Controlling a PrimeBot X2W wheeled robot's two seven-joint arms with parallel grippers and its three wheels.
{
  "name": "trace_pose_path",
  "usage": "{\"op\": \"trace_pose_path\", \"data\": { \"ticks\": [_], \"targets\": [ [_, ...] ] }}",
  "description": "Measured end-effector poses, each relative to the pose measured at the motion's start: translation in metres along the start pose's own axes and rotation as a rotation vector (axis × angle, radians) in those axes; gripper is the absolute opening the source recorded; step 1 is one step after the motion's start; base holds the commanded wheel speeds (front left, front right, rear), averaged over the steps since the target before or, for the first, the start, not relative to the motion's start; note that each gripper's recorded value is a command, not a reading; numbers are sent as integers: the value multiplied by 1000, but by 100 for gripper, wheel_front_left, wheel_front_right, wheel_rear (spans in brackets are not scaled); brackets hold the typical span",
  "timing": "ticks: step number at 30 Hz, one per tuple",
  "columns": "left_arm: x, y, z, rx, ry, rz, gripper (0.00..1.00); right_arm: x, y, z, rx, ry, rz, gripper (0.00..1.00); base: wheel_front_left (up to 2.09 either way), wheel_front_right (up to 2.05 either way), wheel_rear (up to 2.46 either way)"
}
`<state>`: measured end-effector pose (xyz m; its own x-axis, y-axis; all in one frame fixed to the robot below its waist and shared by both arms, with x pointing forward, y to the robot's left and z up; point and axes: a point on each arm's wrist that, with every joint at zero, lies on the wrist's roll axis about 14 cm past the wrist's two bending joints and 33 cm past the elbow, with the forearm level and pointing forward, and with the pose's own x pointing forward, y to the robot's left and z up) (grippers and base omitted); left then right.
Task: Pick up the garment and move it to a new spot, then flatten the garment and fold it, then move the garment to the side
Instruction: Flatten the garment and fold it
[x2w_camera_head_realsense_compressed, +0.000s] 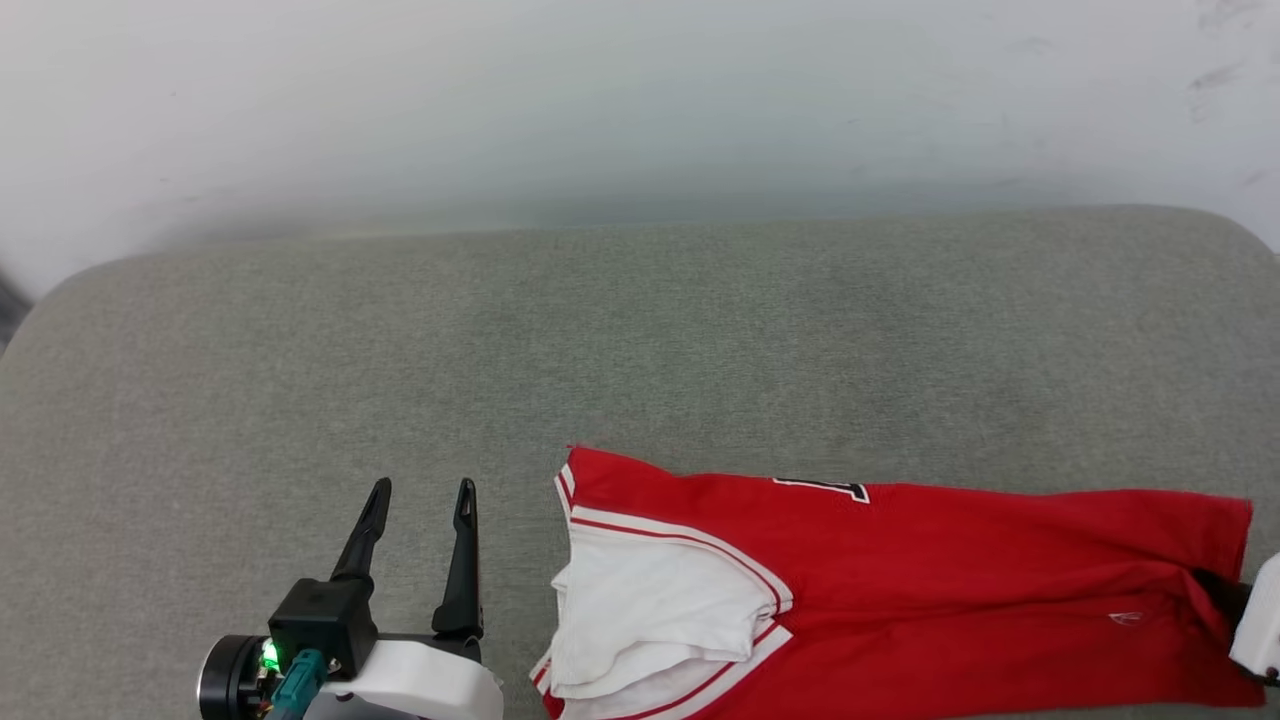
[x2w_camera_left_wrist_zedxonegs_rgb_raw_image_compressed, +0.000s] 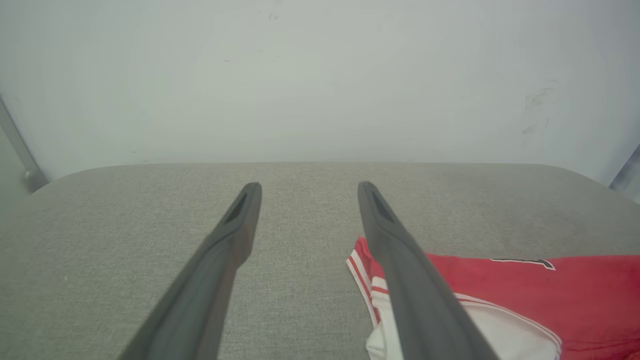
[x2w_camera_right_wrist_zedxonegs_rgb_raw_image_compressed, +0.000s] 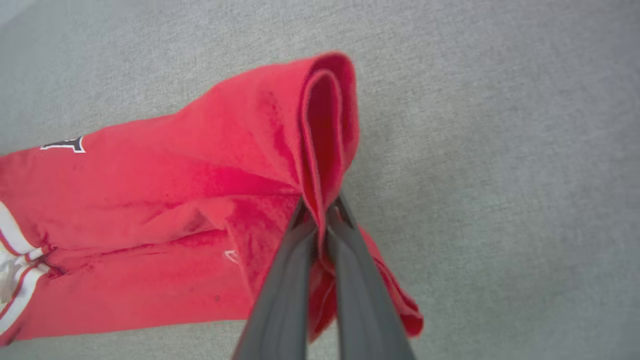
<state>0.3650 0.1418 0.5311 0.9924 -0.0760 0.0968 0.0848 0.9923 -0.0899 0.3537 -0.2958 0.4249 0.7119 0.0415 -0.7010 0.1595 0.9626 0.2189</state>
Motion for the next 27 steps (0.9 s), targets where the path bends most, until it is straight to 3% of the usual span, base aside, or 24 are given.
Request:
{"op": "trace_pose_path", "data": {
  "ticks": [4, 5, 7, 8, 10, 15, 27],
  "targets": [
    [1, -4, 0, -4, 0, -12, 100, -7, 4, 1, 107, -19, 34, 0, 0, 0, 0],
    [1, -8, 0, -6, 1, -24, 100, -9, 39, 1, 246, -10, 185, 0, 0, 0, 0],
    [0, -9, 0, -5, 2, -30, 100, -13, 71, 4, 335, 3, 326, 0, 0, 0, 0],
    [-2, -10, 1, -7, 5, -35, 100, -22, 105, 2, 418, 59, 489, 0, 0, 0, 0],
    [-3, -10, 1, -8, 4, -35, 100, -27, 126, 1, 478, 92, 597, 0, 0, 0, 0],
    [-3, -6, 1, -7, 6, -23, 100, -30, 166, 2, 547, 167, 776, 0, 0, 0, 0],
    [0, 6, -6, -18, 20, 24, 100, -18, 285, -32, 553, 433, 1040, 0, 0, 0, 0]
  ]
}}
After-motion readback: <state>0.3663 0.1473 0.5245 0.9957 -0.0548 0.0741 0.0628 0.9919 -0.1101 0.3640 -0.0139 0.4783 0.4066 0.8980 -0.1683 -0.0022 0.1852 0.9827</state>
